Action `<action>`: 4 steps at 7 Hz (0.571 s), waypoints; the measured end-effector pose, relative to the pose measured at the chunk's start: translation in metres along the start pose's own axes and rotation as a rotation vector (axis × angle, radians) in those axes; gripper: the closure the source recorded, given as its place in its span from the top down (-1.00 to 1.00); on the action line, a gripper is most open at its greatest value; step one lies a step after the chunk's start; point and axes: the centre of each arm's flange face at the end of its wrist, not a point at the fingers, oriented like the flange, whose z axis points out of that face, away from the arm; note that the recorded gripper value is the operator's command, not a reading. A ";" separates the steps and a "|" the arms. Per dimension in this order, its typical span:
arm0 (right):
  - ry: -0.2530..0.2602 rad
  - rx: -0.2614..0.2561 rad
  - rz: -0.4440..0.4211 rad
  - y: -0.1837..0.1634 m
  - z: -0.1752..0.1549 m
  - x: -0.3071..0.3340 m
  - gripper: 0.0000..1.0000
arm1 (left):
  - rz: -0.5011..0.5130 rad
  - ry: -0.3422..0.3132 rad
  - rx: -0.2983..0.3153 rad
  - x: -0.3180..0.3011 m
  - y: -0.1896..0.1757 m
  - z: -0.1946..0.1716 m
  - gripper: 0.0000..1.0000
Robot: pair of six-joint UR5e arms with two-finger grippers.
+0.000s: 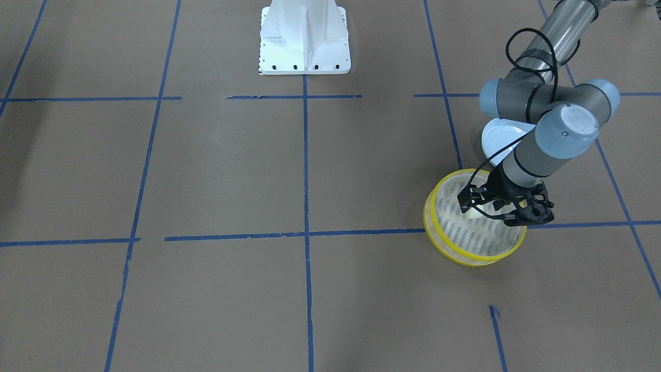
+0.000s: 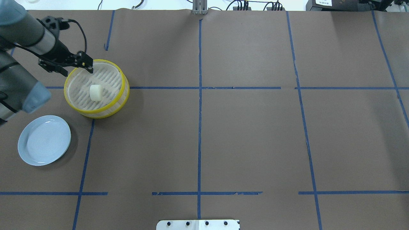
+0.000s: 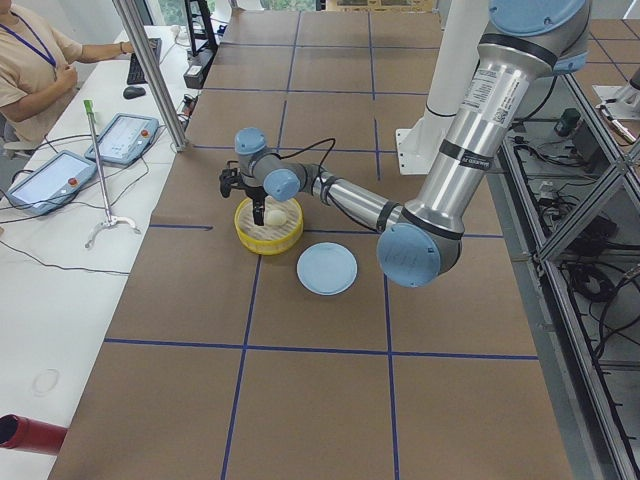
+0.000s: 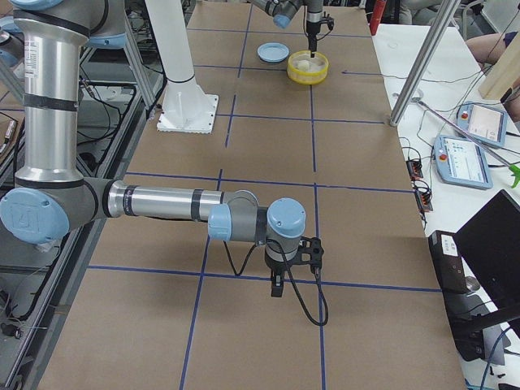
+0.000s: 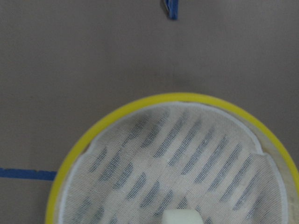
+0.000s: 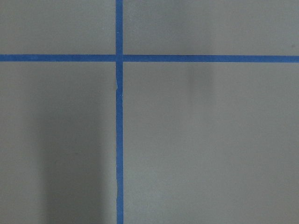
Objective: Place bun in steamer
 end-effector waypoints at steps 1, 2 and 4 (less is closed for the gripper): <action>0.000 0.000 0.000 0.000 0.000 0.000 1.00 | 0.035 -0.004 0.009 -0.039 -0.003 -0.044 0.98; 0.000 0.000 0.000 0.000 0.000 0.000 1.00 | 0.090 -0.037 0.016 -0.096 -0.003 -0.075 0.98; 0.000 0.000 0.000 0.000 0.000 0.000 1.00 | 0.176 -0.104 0.038 -0.243 0.012 -0.125 0.98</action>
